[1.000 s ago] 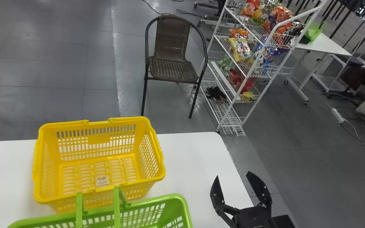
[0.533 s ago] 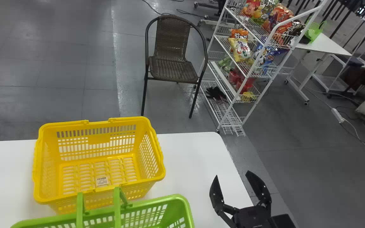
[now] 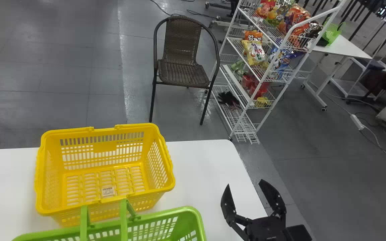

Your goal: Grasp handle with right gripper to insert into left gripper then lift and swing left to center

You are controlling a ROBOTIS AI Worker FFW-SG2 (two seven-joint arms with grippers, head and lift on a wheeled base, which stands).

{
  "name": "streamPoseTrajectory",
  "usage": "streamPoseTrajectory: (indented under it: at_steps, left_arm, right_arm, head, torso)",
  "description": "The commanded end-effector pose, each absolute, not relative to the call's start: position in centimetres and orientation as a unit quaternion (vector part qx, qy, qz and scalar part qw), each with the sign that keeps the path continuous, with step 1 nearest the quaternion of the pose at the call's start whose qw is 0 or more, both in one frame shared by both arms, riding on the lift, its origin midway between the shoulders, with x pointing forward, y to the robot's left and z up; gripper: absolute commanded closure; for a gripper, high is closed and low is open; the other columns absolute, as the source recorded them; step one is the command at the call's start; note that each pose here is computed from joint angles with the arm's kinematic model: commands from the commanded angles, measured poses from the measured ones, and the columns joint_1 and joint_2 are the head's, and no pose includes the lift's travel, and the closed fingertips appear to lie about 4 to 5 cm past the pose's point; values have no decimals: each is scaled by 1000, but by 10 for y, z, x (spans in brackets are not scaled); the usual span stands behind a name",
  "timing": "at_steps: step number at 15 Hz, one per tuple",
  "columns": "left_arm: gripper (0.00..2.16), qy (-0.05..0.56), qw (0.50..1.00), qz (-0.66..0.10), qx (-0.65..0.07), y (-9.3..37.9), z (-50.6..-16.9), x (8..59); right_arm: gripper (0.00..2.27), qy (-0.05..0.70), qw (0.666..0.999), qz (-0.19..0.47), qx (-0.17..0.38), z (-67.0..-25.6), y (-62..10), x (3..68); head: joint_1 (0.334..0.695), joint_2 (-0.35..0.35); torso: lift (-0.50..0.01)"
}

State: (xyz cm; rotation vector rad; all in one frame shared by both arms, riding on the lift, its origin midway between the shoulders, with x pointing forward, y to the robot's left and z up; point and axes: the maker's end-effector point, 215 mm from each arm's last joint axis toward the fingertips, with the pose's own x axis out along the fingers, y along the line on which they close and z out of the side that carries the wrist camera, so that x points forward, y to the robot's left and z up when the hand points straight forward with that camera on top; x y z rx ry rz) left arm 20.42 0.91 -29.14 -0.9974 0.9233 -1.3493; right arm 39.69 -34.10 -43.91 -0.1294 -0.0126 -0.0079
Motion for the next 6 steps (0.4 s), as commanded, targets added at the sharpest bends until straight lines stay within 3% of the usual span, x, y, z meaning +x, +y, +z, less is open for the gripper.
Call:
streamPoseTrajectory:
  at_steps: [1, 6]
  left_arm:
    - [2064, 396, 574, -576, -426, 9, -292, 203]
    - [2064, 394, 571, -579, -428, 9, -289, 202]
  right_arm:
    - [16, -7, 998, -5, -64, -438, -342, 399]
    - [16, -3, 998, -3, -60, -441, -337, 401]
  head:
    - [695, -350]
    - [695, -350]
  torso:
    - [0]
    - [0]
